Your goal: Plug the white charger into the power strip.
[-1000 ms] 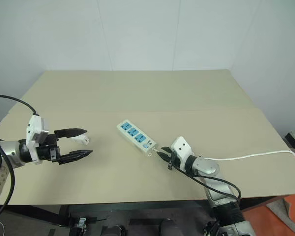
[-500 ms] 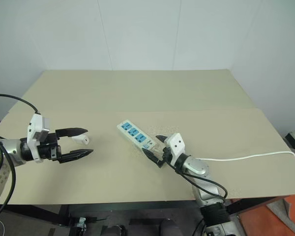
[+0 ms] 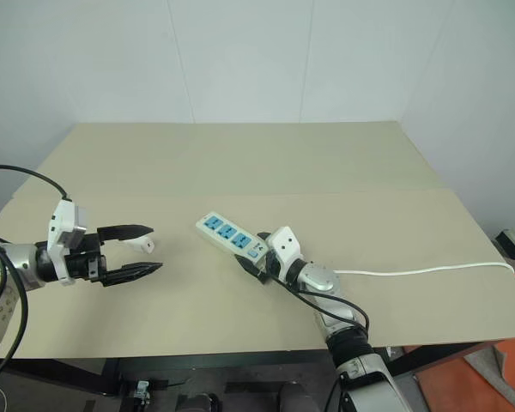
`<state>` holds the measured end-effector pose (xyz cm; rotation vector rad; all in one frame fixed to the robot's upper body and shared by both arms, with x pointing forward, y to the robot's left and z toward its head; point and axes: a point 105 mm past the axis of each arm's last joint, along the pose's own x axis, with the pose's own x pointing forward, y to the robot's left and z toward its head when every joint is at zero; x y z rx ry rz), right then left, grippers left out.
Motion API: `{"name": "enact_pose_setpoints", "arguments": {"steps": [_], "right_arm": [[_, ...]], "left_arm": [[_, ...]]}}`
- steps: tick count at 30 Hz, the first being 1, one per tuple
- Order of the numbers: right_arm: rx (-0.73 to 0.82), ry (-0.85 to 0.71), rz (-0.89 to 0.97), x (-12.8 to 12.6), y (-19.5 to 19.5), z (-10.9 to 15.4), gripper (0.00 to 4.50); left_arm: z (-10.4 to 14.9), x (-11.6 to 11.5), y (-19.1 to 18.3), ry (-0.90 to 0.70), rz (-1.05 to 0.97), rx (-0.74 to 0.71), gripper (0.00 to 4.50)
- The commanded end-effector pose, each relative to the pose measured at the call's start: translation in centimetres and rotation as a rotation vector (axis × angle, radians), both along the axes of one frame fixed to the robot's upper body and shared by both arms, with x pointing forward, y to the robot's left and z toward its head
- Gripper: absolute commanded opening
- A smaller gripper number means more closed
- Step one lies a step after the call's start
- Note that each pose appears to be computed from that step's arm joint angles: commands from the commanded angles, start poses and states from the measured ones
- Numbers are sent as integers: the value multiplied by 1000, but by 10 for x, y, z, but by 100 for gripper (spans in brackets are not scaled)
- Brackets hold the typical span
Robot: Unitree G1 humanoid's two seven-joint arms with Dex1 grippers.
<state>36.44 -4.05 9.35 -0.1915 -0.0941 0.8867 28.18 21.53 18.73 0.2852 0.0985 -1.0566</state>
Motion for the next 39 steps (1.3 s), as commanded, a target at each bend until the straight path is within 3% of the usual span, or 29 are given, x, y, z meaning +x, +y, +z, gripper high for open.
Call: {"name": "enact_pose_setpoints", "arguments": {"steps": [1, 11, 20, 33, 38, 39], "right_arm": [[-22, 4, 3, 0, 1, -6, 448], [-1, -47, -4, -4, -11, 12, 448], [-16, -22, -10, -6, -14, 5, 448], [-35, 37, 80, 6, 13, -9, 448], [-50, 34, 126, 6, 8, -9, 342], [-51, 28, 126, 7, 7, -8, 342]], "left_arm": [[9, -2, -2, -50, -18, 10, 450], [8, -3, -1, -54, -12, 11, 450], [7, -3, 0, -55, -10, 10, 450], [9, -5, 1, -55, -14, 19, 450], [7, -3, 4, -52, -10, 45, 450], [7, -2, 4, -52, -10, 52, 450]]}}
